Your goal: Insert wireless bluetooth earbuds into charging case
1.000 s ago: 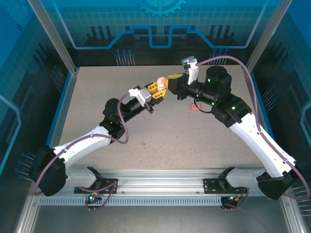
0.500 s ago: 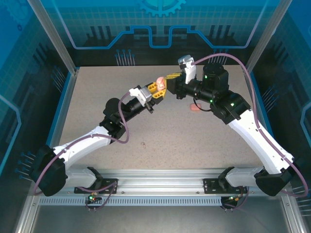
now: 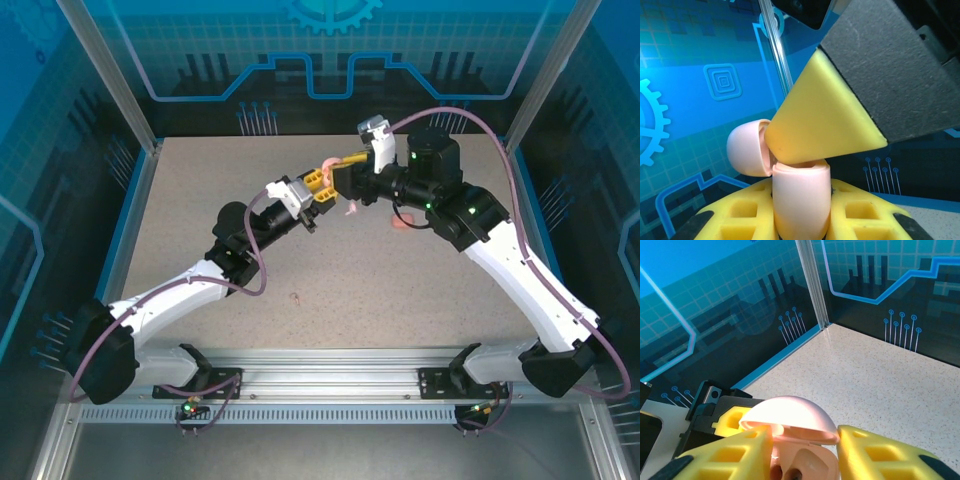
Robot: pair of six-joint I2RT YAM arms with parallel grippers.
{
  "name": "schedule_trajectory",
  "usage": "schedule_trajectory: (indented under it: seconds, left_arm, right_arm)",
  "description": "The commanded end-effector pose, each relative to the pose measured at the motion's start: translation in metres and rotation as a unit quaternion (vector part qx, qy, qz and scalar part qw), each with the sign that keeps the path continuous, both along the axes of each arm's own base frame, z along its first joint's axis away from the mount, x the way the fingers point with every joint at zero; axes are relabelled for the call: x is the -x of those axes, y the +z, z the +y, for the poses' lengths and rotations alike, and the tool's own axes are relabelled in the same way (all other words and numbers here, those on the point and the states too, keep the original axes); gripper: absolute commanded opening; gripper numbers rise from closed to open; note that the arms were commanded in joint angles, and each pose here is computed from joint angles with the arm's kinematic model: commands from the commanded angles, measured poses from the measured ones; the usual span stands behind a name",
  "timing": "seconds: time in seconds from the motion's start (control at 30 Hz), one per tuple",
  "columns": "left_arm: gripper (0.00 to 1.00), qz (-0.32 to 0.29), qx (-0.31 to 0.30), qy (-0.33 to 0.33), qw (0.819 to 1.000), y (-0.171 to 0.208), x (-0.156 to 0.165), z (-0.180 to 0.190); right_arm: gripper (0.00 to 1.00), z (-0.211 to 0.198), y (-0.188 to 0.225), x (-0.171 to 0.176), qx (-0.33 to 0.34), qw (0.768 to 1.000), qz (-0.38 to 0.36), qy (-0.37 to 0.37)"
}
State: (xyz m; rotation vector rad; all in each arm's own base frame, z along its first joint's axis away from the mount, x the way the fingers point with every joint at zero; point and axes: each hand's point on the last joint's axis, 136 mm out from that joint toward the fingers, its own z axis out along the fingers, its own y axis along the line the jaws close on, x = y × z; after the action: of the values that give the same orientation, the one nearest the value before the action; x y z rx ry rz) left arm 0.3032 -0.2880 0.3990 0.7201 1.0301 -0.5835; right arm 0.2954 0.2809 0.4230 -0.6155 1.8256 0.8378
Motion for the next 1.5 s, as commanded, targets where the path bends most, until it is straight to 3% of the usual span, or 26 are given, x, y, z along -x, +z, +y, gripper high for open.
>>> schedule_trajectory:
  seconds: [0.0,0.1,0.3,0.4,0.6,0.77,0.93,1.3,1.47]
  left_arm:
    - [0.00,-0.019,0.021,-0.004,1.000,0.017,0.004,0.000]
    - [0.00,-0.016,0.022,-0.004,1.000,0.015,0.003,0.000]
    - [0.00,0.006,0.035,0.025,0.999,0.007,-0.006,0.009]
    - [0.00,0.017,0.039,0.041,0.998,0.002,-0.006,0.016]
    - [0.00,0.040,0.040,0.084,0.995,-0.011,-0.012,0.033]
    - [0.00,0.065,0.055,0.108,0.990,-0.022,-0.016,0.051]
    - [0.00,0.086,0.071,0.136,0.985,-0.034,-0.016,0.071]
    - [0.00,0.104,0.090,0.153,0.979,-0.045,0.004,0.099]
    - [0.00,0.105,0.096,0.147,0.979,-0.044,0.010,0.102]
  right_arm:
    - [0.43,0.011,0.009,0.014,-0.008,0.999,0.012,0.029]
    - [0.45,0.010,0.018,0.011,-0.012,1.000,0.011,0.022]
    - [0.63,-0.028,0.012,-0.009,-0.033,0.996,0.038,-0.070]
    - [0.71,-0.063,-0.018,-0.020,-0.042,0.985,0.088,-0.140]
    - [0.72,-0.103,-0.115,-0.026,-0.019,0.945,0.220,-0.240]
    - [0.70,-0.089,-0.204,-0.007,0.050,0.918,0.313,-0.240]
    - [0.68,-0.068,-0.277,0.029,0.119,0.872,0.396,-0.260]
    - [0.65,-0.013,-0.350,0.078,0.219,0.809,0.460,-0.292]
    - [0.62,0.002,-0.371,0.089,0.223,0.785,0.489,-0.308]
